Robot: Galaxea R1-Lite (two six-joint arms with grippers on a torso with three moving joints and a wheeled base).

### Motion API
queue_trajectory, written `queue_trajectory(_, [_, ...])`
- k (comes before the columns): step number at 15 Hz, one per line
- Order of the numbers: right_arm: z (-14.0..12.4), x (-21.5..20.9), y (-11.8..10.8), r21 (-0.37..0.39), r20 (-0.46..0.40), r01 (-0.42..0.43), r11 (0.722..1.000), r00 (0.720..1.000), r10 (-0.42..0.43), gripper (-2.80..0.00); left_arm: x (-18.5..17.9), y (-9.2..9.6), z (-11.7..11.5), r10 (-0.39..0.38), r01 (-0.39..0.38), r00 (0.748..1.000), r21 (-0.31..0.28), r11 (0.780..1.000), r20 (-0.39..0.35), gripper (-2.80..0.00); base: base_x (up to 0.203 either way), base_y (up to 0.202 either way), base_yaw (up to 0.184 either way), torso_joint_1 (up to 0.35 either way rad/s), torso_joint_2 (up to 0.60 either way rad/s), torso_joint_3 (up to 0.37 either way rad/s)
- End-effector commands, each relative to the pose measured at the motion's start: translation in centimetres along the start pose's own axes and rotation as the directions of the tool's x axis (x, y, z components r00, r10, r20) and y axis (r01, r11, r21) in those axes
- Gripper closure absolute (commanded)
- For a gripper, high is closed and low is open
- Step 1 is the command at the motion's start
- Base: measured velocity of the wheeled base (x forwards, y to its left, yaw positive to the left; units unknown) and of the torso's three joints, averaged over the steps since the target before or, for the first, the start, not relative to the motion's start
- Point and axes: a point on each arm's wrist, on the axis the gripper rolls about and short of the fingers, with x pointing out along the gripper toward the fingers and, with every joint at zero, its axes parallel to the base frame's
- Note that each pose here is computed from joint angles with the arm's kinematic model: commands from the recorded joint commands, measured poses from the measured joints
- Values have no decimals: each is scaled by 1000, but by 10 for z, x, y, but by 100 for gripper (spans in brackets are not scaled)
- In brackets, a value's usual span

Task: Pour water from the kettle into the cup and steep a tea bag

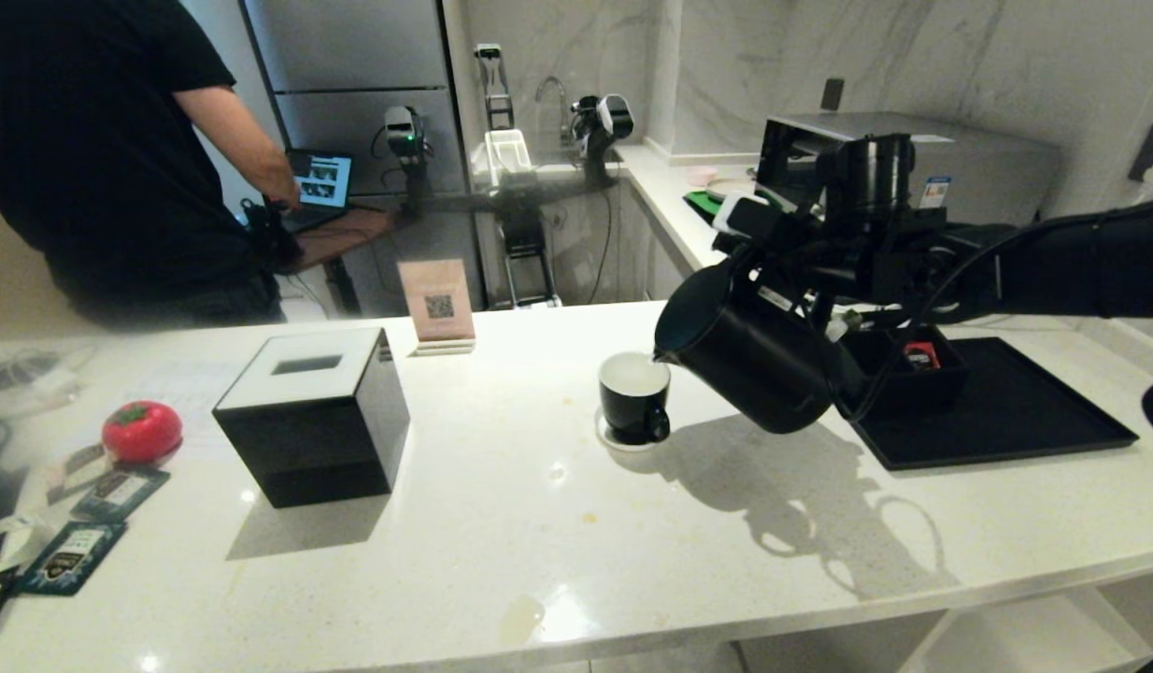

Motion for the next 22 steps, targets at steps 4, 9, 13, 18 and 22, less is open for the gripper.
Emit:
queue_trajectory(4, [3, -1, 1, -37, 7, 1, 999, 1000, -1, 0, 0, 0, 0, 1, -1, 1000, -1, 1000, 1, 0, 0, 0, 0, 0, 0, 0])
queue_trajectory(9, [3, -1, 2, -41, 1, 5, 999, 1000, -5, 0, 0, 0, 0, 1, -1, 1000, -1, 1000, -1, 0, 0, 0, 0, 0, 0, 0])
queue_trajectory(13, [3, -1, 0, -57, 0, 15, 998, 1000, -15, 0, 0, 0, 0, 1, -1, 1000, -1, 1000, 1, 0, 0, 0, 0, 0, 0, 0])
queue_trajectory(18, [4, -1, 0, -58, 1, 17, 998, 1000, -17, 0, 0, 0, 0, 1, -1, 1000, -1, 1000, 1, 0, 0, 0, 0, 0, 0, 0])
queue_trajectory(22, [3, -1, 0, -58, -7, 21, 998, 1000, -22, 0, 0, 0, 0, 1, -1, 1000, -2, 1000, -1, 0, 0, 0, 0, 0, 0, 0])
